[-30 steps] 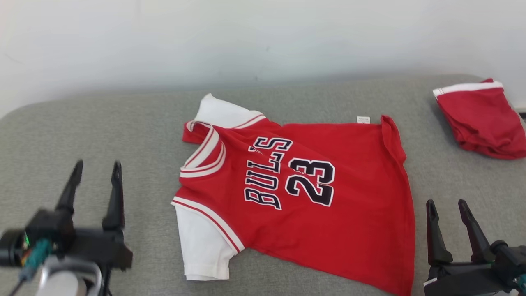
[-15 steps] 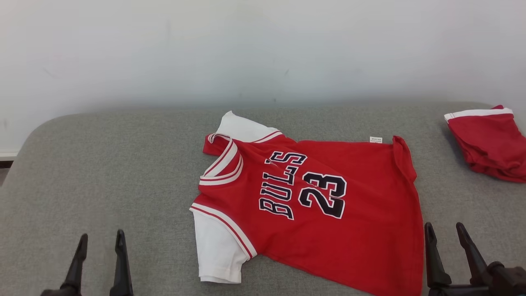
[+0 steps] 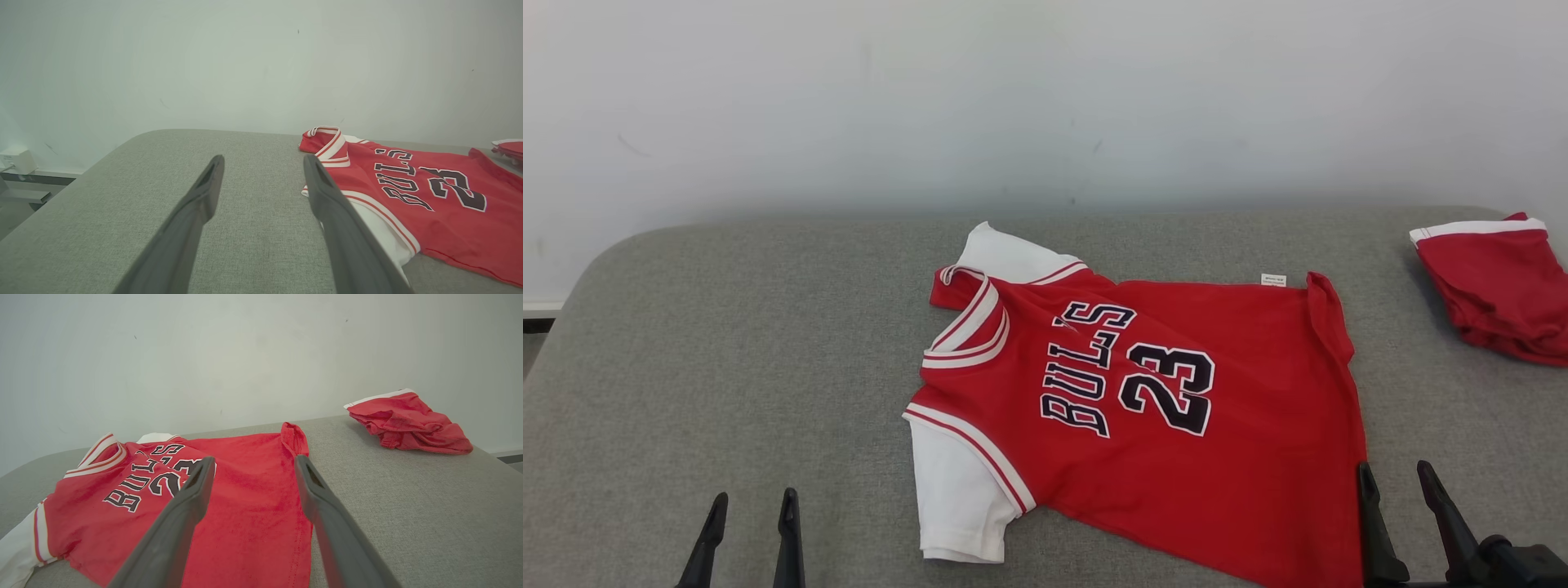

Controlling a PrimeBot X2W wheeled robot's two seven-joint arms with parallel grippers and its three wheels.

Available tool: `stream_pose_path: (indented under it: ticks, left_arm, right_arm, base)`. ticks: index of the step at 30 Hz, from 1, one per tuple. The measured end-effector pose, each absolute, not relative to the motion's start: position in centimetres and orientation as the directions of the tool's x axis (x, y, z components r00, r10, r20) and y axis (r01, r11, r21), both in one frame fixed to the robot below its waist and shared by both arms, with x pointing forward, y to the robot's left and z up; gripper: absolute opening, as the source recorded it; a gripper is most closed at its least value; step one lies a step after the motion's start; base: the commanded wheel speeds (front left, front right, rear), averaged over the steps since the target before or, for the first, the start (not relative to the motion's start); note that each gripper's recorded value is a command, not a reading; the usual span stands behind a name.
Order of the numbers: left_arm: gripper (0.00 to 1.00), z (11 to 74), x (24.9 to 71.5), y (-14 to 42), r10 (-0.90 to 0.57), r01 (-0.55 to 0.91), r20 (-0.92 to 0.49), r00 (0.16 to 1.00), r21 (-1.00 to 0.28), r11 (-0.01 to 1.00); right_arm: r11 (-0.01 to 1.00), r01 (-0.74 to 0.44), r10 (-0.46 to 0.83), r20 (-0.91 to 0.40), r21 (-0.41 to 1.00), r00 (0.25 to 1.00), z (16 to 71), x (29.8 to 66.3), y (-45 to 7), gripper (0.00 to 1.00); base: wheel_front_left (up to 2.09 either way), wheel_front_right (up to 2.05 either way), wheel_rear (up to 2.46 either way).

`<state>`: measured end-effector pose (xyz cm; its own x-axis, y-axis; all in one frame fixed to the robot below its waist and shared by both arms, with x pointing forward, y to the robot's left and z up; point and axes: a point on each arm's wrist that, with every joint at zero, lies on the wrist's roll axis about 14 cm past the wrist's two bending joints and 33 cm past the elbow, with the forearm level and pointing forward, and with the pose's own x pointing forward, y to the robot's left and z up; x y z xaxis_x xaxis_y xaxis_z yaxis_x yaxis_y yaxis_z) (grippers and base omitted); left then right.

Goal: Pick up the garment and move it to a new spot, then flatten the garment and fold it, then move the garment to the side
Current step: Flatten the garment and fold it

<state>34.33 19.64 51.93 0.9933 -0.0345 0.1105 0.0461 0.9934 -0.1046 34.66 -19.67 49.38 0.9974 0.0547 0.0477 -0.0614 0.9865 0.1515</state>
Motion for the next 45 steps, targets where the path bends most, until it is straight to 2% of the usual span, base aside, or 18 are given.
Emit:
stream_pose_path:
  ticks: [5,8,16,30,45]
  left_arm:
    - [1.00,51.4,34.4,19.7,-0.037,0.048,0.098,0.995,-0.114,0.992]
    - [1.00,50.6,34.3,19.4,-0.034,0.048,0.079,0.996,-0.174,0.984]
    - [1.00,45.6,35.4,16.3,-0.166,0.151,-0.081,0.983,-0.167,0.974]
    - [1.00,39.6,37.8,10.2,-0.367,0.325,-0.307,0.878,-0.178,0.929]
    - [1.00,37.4,38.9,10.7,-0.314,0.257,-0.394,0.864,-0.192,0.947]
  right_arm:
    - [0.987,-0.059,0.054,0.036,0.151,0.998,49.0,34.5,-19.7,1.00]
    - [0.988,-0.040,0.042,-0.011,0.147,0.999,47.6,33.9,-20.3,1.00]
    - [0.989,0.012,0.012,-0.160,0.149,0.987,43.2,32.6,-21.7,1.00]
    - [0.980,0.029,0.040,-0.337,0.199,0.941,37.9,31.7,-19.7,1.00]
    - [0.970,0.018,0.081,-0.393,0.242,0.916,36.2,32.2,-17.5,1.00]
  base:
    - [0.00,0.00,0.00]
    - [0.00,0.00,0.00]
    - [0.00,0.00,0.00]
    - [0.00,0.00,0.00]
    - [0.00,0.00,0.00]
